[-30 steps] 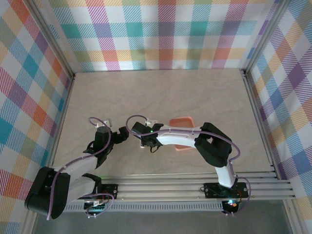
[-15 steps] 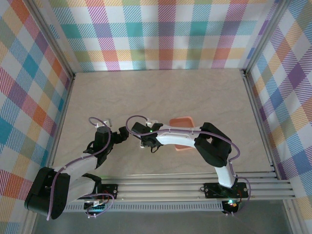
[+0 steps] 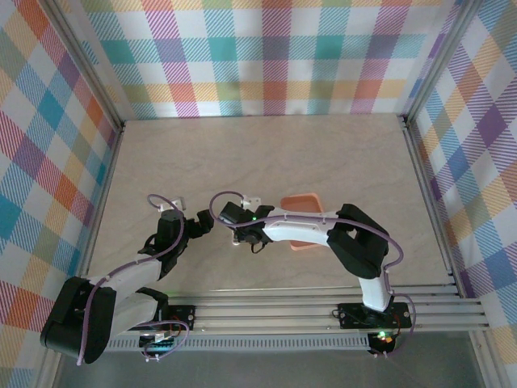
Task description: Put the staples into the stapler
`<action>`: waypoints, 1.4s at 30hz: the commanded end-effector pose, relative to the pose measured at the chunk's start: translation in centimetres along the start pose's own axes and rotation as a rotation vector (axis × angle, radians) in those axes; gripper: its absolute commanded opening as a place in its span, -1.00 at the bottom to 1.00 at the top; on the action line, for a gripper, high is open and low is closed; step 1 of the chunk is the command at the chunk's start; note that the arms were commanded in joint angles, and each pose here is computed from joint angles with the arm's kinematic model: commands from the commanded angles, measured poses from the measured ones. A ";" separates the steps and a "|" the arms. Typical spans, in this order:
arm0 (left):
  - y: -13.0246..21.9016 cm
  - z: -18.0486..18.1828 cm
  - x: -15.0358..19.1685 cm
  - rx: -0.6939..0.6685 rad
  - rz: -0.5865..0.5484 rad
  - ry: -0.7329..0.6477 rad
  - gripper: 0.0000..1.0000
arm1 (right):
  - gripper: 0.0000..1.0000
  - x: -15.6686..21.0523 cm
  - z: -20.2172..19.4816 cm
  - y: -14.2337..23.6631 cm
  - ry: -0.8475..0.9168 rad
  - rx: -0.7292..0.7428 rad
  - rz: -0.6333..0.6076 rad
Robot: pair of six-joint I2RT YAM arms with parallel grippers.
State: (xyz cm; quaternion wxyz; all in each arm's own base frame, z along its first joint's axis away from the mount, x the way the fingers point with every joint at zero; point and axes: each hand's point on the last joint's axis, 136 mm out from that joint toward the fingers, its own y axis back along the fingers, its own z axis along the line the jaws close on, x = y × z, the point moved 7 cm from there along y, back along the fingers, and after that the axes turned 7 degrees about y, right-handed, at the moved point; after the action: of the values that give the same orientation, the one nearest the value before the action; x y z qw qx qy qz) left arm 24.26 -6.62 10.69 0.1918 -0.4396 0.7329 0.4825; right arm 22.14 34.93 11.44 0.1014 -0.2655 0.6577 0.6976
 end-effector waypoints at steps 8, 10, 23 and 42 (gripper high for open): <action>0.2 -0.3 -0.5 0.007 -0.022 -0.007 0.99 | -0.67 0.1 0.1 0.1 0.010 0.017 0.011; 0.2 -0.4 -0.5 0.008 -0.022 -0.008 1.00 | -0.67 0.2 0.3 0.0 0.014 0.014 0.020; 0.2 -0.3 -0.4 0.007 -0.024 -0.007 0.99 | -0.67 0.5 0.5 -0.6 0.016 0.014 0.047; 0.3 -0.3 -0.4 0.007 -0.026 -0.006 0.99 | -0.67 0.0 0.1 0.7 0.012 -0.022 -0.016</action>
State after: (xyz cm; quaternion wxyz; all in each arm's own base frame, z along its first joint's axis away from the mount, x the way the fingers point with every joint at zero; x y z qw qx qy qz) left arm 24.26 -6.62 10.86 0.1940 -0.4415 0.7327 0.4801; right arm 22.02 35.08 10.77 0.0879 -0.2602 0.6631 0.6963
